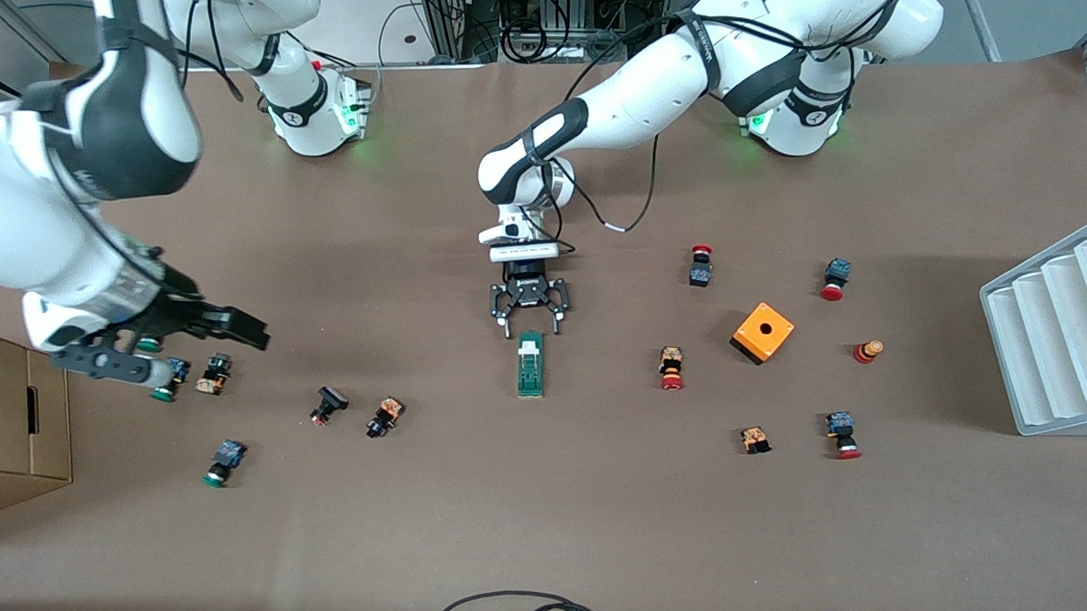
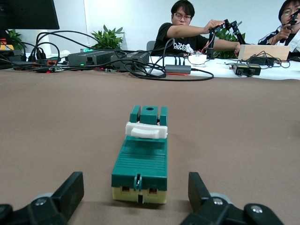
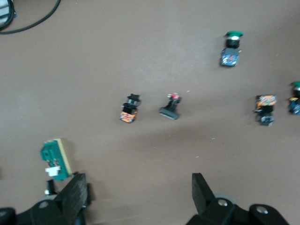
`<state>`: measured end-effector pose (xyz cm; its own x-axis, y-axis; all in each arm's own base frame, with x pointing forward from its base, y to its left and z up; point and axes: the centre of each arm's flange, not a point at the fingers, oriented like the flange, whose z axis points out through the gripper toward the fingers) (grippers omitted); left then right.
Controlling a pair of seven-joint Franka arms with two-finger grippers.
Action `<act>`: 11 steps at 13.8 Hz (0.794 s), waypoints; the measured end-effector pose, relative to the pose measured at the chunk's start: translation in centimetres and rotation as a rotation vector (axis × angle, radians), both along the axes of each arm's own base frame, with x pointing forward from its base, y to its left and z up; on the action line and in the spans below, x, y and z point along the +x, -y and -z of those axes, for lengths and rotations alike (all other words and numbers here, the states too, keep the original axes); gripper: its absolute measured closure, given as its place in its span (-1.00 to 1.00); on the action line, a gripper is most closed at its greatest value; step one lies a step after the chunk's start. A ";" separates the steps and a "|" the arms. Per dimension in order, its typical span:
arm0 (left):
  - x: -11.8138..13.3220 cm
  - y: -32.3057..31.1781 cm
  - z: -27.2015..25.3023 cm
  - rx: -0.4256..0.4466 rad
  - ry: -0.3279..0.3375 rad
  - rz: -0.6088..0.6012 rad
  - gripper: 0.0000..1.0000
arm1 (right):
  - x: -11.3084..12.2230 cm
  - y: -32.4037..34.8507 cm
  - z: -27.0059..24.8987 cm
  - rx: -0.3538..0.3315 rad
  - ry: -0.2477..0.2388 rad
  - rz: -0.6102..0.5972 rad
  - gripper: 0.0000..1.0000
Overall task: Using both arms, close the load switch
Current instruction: 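Bring the right gripper to the switch's white lever while the left gripper holds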
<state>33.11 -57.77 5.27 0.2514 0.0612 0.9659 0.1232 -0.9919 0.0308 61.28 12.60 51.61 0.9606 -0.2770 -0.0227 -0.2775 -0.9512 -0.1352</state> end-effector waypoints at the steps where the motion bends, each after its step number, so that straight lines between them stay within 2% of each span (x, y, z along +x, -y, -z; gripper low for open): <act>1: 0.0 0.0 0.0 -0.001 0.001 0.000 -0.94 | -0.1 -2.3 0.5 0.001 0.003 0.042 -1.00; 3: 0.1 0.0 0.0 -0.001 0.001 -0.001 -0.90 | -0.2 -7.4 2.2 0.003 0.012 0.118 -1.00; 5: 0.1 0.0 0.0 -0.001 0.001 -0.001 -0.79 | -0.4 -12.3 4.6 0.026 0.015 0.220 -1.00; 6: 0.1 0.0 0.0 0.000 0.001 -0.001 -0.62 | -0.5 -14.7 6.0 0.049 0.015 0.277 -1.00; 11: 0.3 0.1 -0.1 -0.005 0.004 -0.004 -0.43 | -1.7 -23.0 12.3 0.096 0.012 0.555 -1.00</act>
